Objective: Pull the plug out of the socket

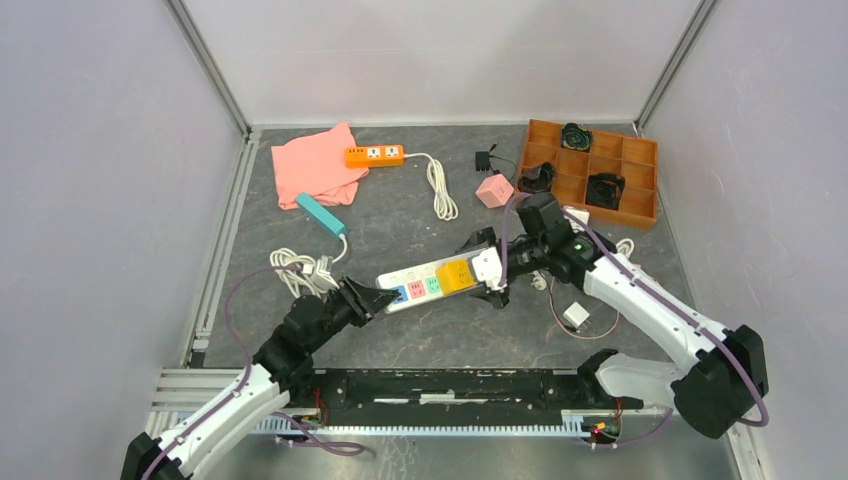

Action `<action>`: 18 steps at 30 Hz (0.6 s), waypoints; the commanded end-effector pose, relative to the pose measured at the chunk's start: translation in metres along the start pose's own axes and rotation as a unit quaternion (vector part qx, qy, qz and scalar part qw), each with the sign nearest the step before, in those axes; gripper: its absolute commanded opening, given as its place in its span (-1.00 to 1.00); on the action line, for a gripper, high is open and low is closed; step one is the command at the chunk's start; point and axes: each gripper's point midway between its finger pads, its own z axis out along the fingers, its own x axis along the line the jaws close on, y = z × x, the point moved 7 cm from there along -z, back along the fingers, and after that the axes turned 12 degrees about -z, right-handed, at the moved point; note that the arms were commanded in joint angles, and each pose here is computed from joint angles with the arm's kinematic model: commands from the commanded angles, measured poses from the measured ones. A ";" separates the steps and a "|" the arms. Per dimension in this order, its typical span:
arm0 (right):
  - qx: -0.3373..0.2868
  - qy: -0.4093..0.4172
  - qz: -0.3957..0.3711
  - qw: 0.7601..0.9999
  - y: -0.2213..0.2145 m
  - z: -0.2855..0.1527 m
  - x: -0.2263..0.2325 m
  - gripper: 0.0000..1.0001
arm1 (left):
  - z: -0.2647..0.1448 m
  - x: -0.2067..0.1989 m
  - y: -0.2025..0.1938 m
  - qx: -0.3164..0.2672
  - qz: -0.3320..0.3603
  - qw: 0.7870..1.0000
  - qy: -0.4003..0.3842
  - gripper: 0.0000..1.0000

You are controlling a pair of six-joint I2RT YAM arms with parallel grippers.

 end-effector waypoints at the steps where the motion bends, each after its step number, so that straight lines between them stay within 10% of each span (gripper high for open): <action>1: 0.044 0.006 -0.011 0.999 -0.011 0.011 -0.001 0.96 | 0.000 -0.004 0.003 0.001 0.034 0.999 0.004 -0.96; 18: 0.111 0.052 0.022 0.992 -0.038 0.046 0.012 0.96 | 0.001 -0.004 0.002 0.006 0.033 0.999 0.002 -0.96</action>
